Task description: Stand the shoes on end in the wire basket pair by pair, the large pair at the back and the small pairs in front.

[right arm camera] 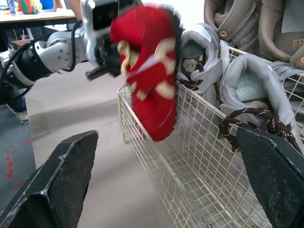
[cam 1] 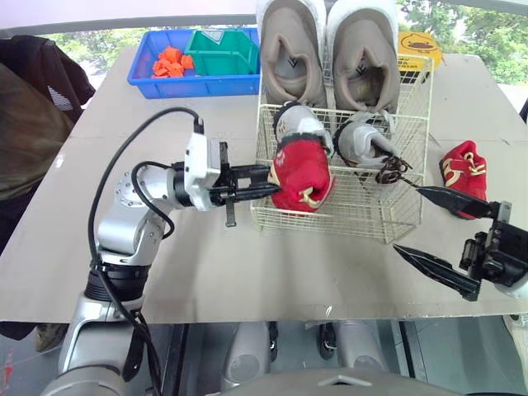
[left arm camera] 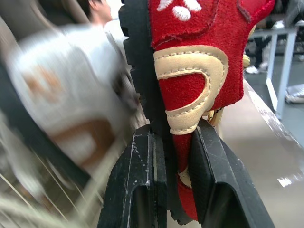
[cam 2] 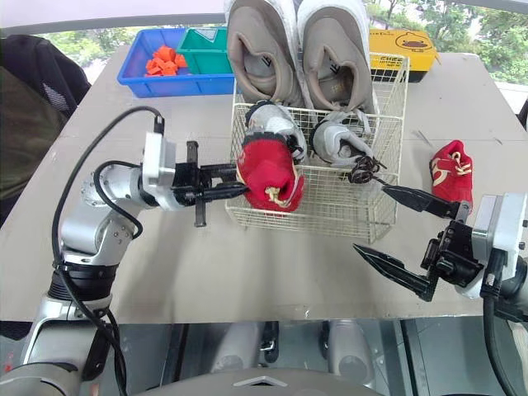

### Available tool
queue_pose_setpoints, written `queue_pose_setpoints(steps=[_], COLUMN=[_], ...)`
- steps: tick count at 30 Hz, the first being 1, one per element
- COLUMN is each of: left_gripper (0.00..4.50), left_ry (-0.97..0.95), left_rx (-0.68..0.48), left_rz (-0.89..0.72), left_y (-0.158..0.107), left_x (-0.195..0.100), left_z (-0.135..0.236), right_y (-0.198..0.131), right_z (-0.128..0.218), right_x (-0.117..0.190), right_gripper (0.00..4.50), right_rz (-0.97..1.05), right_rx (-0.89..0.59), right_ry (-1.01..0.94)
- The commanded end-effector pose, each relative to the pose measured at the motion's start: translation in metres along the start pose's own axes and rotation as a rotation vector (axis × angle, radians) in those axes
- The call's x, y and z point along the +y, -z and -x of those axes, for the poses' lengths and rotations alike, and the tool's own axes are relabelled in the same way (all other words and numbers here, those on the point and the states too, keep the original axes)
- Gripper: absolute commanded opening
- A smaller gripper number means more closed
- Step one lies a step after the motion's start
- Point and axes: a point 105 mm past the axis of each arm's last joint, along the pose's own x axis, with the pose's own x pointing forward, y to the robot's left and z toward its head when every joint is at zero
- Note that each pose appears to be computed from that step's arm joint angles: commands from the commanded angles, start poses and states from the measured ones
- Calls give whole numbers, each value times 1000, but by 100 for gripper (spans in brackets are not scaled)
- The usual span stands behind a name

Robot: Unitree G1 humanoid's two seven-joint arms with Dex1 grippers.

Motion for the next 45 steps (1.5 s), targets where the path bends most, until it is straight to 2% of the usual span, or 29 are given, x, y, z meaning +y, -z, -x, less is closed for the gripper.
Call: queue_pose_setpoints(steps=[1, 3, 7, 8, 13, 16, 18, 23, 25, 28, 31, 35, 38, 45], left_gripper=[141, 219, 411, 444, 444, 444, 444, 444, 444, 444, 444, 444, 444, 444], left_ry=[38, 16, -1, -1, -39, -53, -59, 69, 90, 134, 163, 108, 84, 22], left_rx=[22, 30, 22, 15, 29, 67, 43, 34, 16, -9, -31, -20, -23, 48], left_rz=[-13, 15, 108, 140, 284, 303, 309, 386, 402, 410, 404, 333, 295, 144], left_y=[0, 0, -10, -15, -32, -34, -41, -52, -56, -64, -73, -77, -82, -90], left_x=[-5, -4, -8, -9, -19, -29, -34, -64, -69, -76, -79, -73, -69, -56], left_z=[4, 8, 17, 19, 39, 46, 45, 35, 30, 21, 7, -7, -13, -15], right_y=[-7, -6, 0, 3, 29, 31, 26, 21, 29, 43, 61, 71, 80, 115], right_z=[0, 0, 4, 5, 25, 31, 32, 32, 39, 54, 65, 68, 70, 77], right_x=[0, -3, -15, -20, -71, -84, -93, -95, -105, -131, -161, -187, -206, -243], right_gripper=[450, 450, 450, 450, 450, 450, 450, 450, 450, 450, 450, 450, 450, 450], right_rz=[37, 34, 19, 17, -12, -34, -47, 14, -36, -37, -113, -247, -259, -361], right_rx=[-23, -16, 19, 33, 180, 208, 188, 188, 233, 393, 538, 600, 708, 890], right_ry=[0, 9, 73, 101, 400, 436, 453, 388, 422, 543, 648, 731, 787, 875])
